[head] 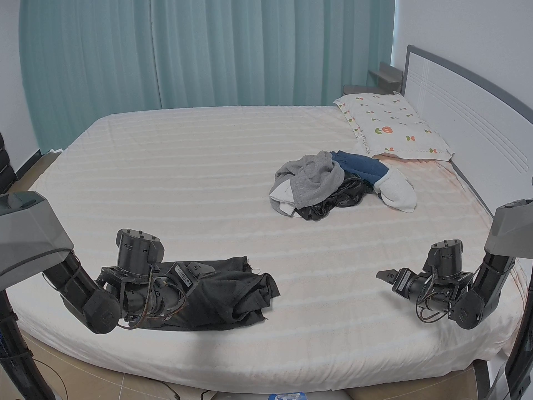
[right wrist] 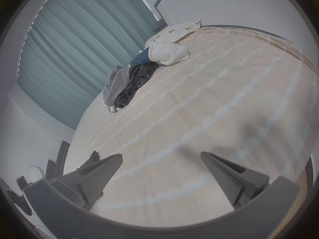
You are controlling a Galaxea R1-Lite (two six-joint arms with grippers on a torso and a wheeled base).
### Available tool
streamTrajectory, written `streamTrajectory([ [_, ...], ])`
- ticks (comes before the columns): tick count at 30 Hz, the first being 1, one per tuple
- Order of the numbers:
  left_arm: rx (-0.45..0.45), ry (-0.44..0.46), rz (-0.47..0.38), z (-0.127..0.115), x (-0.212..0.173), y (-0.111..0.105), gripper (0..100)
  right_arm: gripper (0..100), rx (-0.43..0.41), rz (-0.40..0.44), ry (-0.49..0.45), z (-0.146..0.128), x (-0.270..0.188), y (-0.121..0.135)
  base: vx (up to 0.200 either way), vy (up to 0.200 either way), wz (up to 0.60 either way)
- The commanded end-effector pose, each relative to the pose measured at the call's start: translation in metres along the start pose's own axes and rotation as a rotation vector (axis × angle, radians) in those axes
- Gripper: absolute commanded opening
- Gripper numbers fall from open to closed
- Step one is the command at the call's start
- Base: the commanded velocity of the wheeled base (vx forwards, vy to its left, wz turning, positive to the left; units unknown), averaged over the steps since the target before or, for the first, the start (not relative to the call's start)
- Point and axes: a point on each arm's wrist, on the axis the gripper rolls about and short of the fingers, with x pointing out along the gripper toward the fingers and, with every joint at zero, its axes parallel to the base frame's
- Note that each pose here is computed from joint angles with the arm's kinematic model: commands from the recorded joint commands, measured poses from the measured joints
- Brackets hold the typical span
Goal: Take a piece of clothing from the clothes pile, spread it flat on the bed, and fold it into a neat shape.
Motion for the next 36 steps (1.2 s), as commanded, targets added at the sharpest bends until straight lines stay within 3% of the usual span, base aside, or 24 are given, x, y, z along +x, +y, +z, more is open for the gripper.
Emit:
streamTrajectory([
  [1,-0.012,-0.011,0.008,0.003,-0.005,0.004,100,100,0.001,0.006,0.004,-0.001,0.000,0.001,0.000,0.000,0.00],
  [10,-0.038,-0.057,-0.003,0.020,-0.004,0.005,100,100,0.014,0.042,-0.005,-0.002,0.002,0.008,0.000,0.000,0.00],
  [20,-0.129,-0.086,-0.024,0.044,-0.007,0.011,100,100,-0.041,0.137,0.005,-0.005,0.004,0.040,0.000,0.000,0.00],
  [23,-0.154,-0.107,-0.017,0.052,-0.008,0.016,100,100,-0.057,0.155,-0.002,-0.004,0.004,0.042,0.000,0.200,0.00],
  [29,-0.206,-0.122,-0.028,0.061,-0.010,0.019,100,100,0.020,0.275,0.084,-0.006,0.005,0.041,0.000,0.200,0.00],
  [36,-0.224,-0.107,-0.051,0.070,-0.008,0.021,100,100,0.012,0.316,0.068,-0.002,0.010,0.048,0.000,0.200,0.00],
])
